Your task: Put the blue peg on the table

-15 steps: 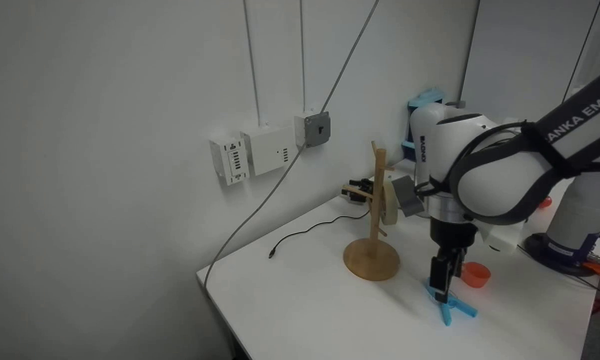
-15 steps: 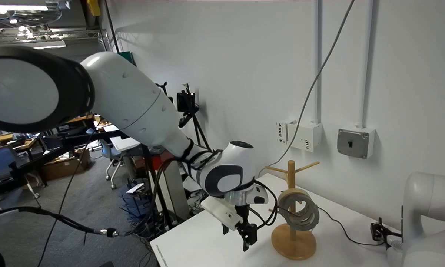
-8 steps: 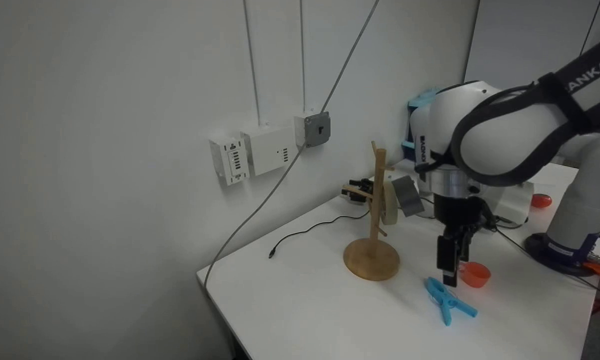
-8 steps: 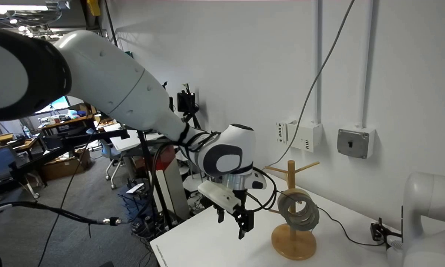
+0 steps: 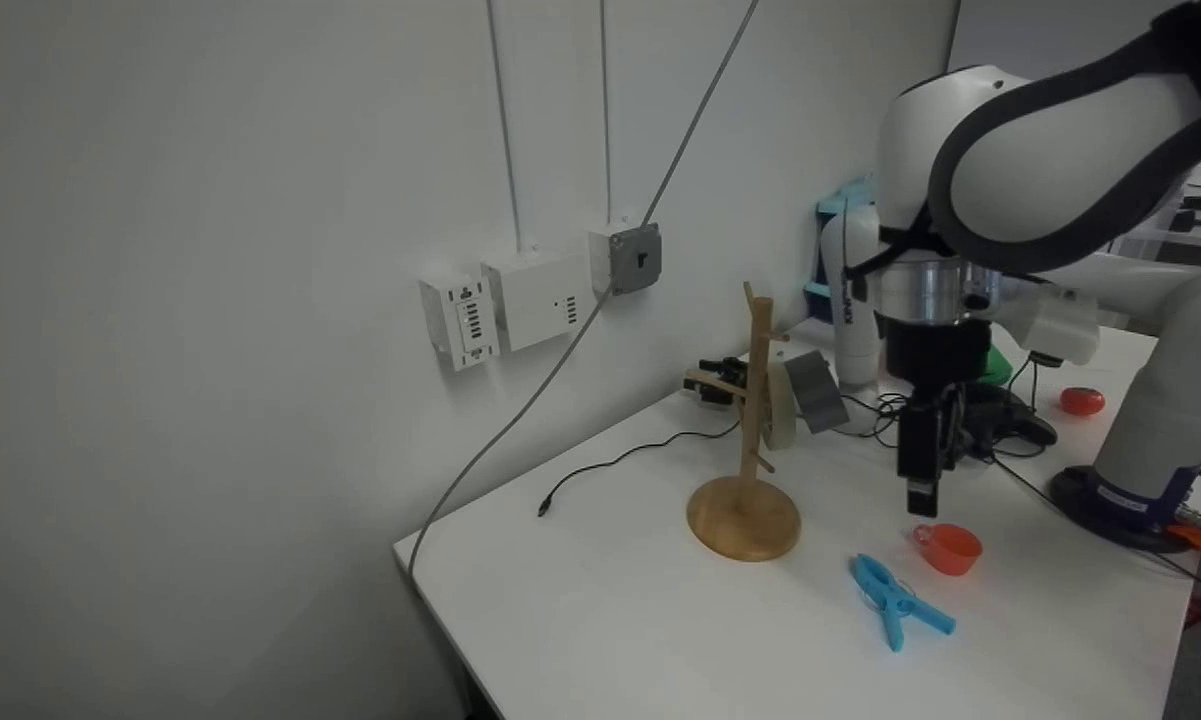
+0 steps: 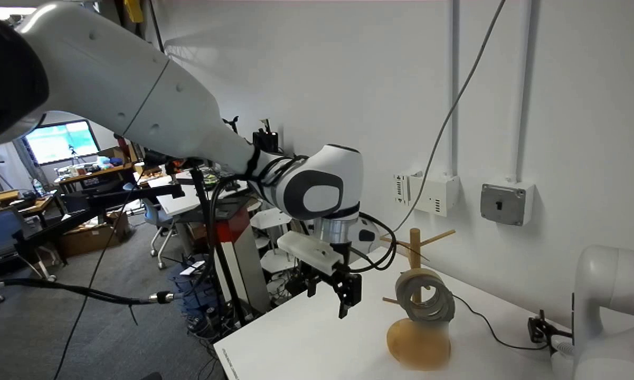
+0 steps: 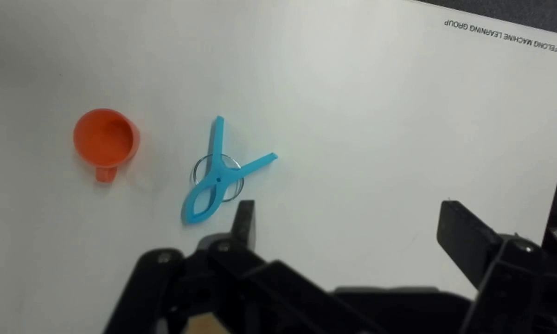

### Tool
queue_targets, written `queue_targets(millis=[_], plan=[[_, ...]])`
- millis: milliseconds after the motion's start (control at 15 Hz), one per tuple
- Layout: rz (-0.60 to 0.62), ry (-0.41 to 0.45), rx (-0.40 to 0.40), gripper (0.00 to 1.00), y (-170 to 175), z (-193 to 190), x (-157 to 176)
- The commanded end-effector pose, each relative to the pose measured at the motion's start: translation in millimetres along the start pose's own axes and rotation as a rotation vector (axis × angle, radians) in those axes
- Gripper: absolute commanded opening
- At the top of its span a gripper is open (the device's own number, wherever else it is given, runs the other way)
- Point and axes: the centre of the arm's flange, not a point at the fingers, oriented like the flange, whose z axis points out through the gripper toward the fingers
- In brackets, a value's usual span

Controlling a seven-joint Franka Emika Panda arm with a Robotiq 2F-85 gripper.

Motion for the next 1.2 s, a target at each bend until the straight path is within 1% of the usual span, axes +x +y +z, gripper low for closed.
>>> queue_targets(millis=[0, 333, 600, 933, 1133], plan=[[-0.029, 0.028, 0.017, 1.00, 14.7, -32.8, -12.8], [-0.041, 0.090, -0.013, 1.00, 36.9, -62.3, -21.9], [-0.033, 0.141, -0.039, 1.00, 54.6, -77.7, -29.4], [-0.025, 0.199, -0.077, 1.00, 65.5, -84.2, -32.8], [-0.022, 0.242, -0.085, 1.00, 65.3, -77.8, -29.9]])
